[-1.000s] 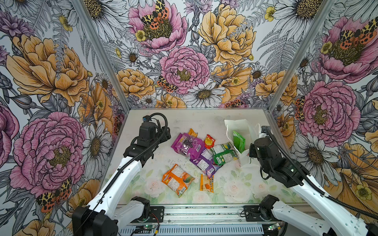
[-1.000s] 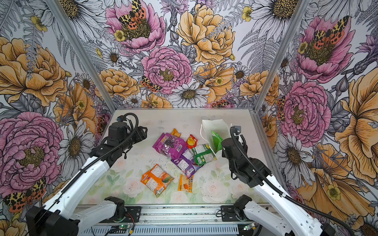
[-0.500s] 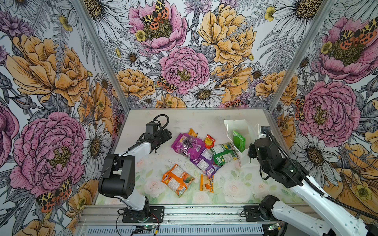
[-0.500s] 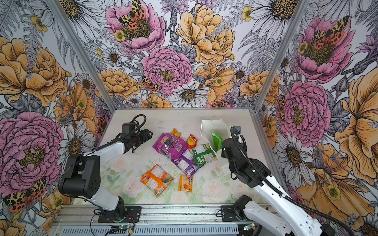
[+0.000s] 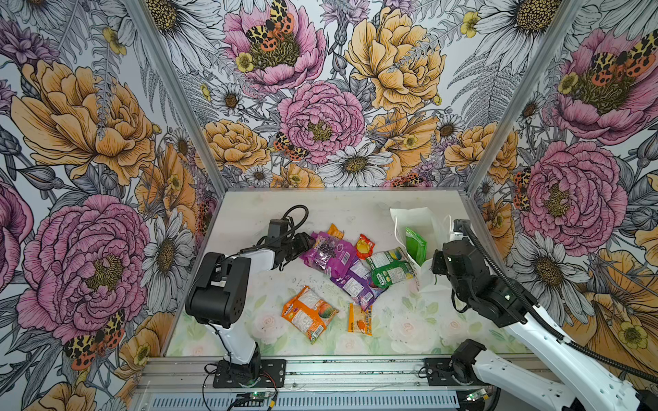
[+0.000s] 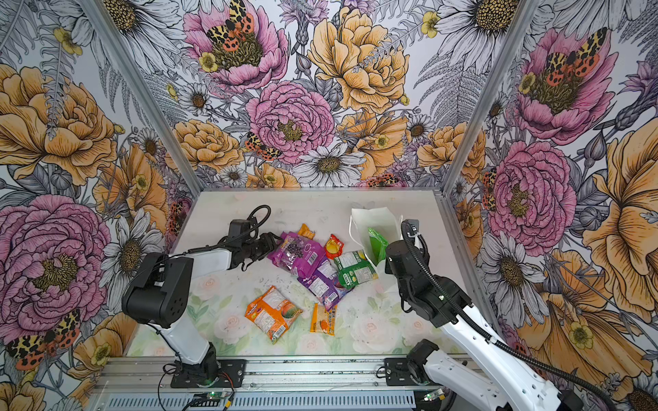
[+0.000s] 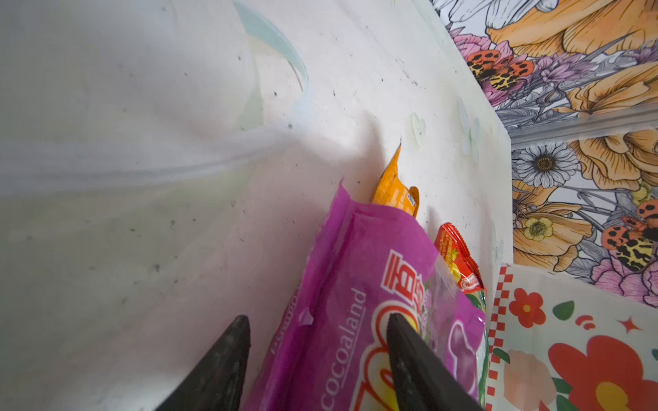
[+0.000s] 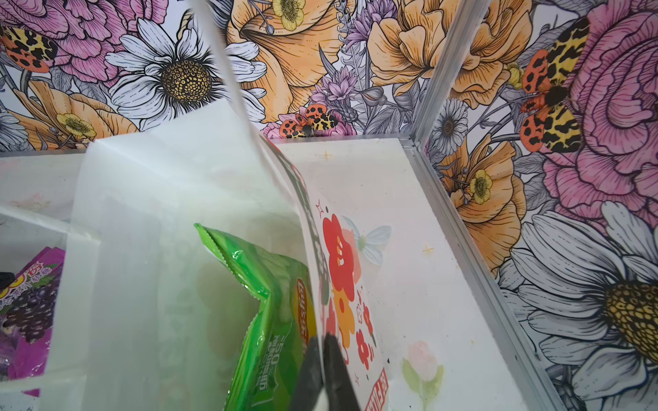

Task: Place the snacks into the paper bag
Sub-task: Move the snack to the center of the table, then pick up the snack from the center of the table.

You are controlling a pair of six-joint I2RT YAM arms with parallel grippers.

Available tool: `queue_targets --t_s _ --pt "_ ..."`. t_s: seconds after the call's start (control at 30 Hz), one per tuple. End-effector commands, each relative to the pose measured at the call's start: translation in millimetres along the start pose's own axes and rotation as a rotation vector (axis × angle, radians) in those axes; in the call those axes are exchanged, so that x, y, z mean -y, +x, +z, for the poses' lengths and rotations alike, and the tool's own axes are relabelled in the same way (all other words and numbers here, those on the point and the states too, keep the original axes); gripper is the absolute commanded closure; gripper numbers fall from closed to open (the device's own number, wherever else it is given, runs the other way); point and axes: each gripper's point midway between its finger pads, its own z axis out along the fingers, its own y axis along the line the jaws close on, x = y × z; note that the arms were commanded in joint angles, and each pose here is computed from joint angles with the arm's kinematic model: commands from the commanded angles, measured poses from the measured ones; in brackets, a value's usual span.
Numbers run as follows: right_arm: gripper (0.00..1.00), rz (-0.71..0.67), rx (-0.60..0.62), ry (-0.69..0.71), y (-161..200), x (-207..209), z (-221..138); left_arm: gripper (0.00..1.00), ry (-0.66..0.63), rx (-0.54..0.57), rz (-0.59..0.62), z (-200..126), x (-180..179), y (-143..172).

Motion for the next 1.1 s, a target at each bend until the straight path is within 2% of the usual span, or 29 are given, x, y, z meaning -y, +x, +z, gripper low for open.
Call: queue_targets --t_s 0.0,0.13,0.33,0.47,0.57,0.73,0.9,1.07 --pt "1.0 0.011 0.001 -0.005 0.5 -1.7 2.5 0.41 0.1 -0.045 0.026 -2.0 35.3 31.7" --pt "1.0 0.014 0.007 -0.004 -0.3 -0.5 1.2 0.43 0.174 -0.068 0.007 -8.8 55.0 69.3" --pt "1.0 0.011 0.003 -0.001 0.4 -0.8 2.5 0.41 0.178 -0.035 0.049 -31.6 66.2 101.1" --pt "1.0 0.01 0.0 -0.004 0.7 -1.9 3.0 0.41 0.167 0.052 -0.019 -51.3 38.3 74.0" --pt "1.0 0.009 0.0 -0.002 1.0 -1.7 3.1 0.42 0.147 0.074 -0.03 -57.9 26.7 60.3" --pt "1.0 0.013 0.005 0.002 0.7 0.2 2.2 0.44 0.171 0.01 0.002 -51.4 35.2 70.6" --pt "1.0 0.014 0.003 -0.001 1.5 -0.4 2.3 0.47 0.121 -0.042 0.008 -38.6 24.4 87.9" --pt "1.0 0.012 0.0 -0.003 1.9 -1.1 2.7 0.52 0.134 -0.091 0.018 -23.8 28.7 99.0"
